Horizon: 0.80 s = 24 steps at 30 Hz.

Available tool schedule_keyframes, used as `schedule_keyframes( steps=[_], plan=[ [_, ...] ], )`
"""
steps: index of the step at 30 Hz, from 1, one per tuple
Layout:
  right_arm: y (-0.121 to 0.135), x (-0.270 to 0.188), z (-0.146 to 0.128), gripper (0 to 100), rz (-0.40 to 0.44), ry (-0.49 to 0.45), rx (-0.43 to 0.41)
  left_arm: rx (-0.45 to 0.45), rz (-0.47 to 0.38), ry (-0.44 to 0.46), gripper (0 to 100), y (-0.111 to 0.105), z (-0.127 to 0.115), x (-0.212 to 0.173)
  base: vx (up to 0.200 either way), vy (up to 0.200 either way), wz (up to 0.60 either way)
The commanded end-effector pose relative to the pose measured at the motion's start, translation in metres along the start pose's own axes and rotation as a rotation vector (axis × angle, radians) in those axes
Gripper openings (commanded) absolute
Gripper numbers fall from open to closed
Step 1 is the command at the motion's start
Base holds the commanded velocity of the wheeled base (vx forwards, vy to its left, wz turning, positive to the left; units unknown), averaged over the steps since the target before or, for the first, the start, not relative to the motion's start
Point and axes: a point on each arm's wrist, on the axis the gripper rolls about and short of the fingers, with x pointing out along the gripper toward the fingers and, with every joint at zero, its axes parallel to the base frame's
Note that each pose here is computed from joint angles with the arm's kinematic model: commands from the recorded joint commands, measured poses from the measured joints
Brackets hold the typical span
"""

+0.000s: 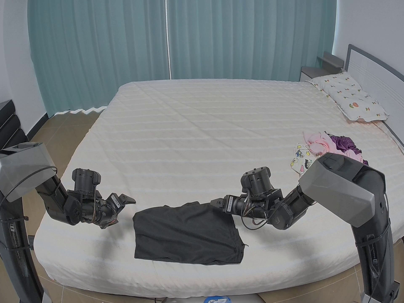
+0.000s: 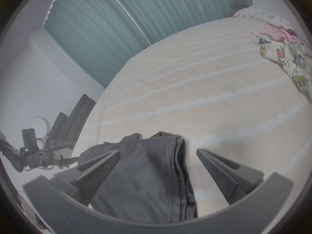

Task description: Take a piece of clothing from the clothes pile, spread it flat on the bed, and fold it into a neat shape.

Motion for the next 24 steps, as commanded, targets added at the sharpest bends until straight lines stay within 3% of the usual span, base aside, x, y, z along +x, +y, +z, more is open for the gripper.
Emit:
schedule_keyframes(
  steps=[1, 4, 5, 15, 24],
  plan=[
    [-0.010, 0.020, -0.010, 100, -0.017, 0.021, 0.007, 0.000, 0.000, 0.000, 100, 0.000, 0.000, 0.000, 0.000, 0.000, 0.00],
    [-0.010, 0.023, -0.009, 100, -0.014, 0.010, 0.011, 0.000, 0.000, 0.000, 100, 0.000, 0.000, 0.000, 0.000, 0.000, 0.00],
    [-0.010, 0.024, -0.008, 0, -0.013, 0.003, 0.019, -0.001, 0.001, 0.001, 100, 0.000, 0.000, 0.000, 0.000, 0.000, 0.00],
    [-0.009, 0.035, 0.006, 0, -0.055, -0.109, 0.094, -0.001, 0.001, 0.001, 100, 0.000, 0.000, 0.000, 0.000, 0.000, 0.00],
    [-0.013, 0.036, 0.011, 0, -0.053, -0.139, 0.122, -0.001, 0.001, 0.001, 100, 0.000, 0.000, 0.000, 0.000, 0.000, 0.00]
  ],
)
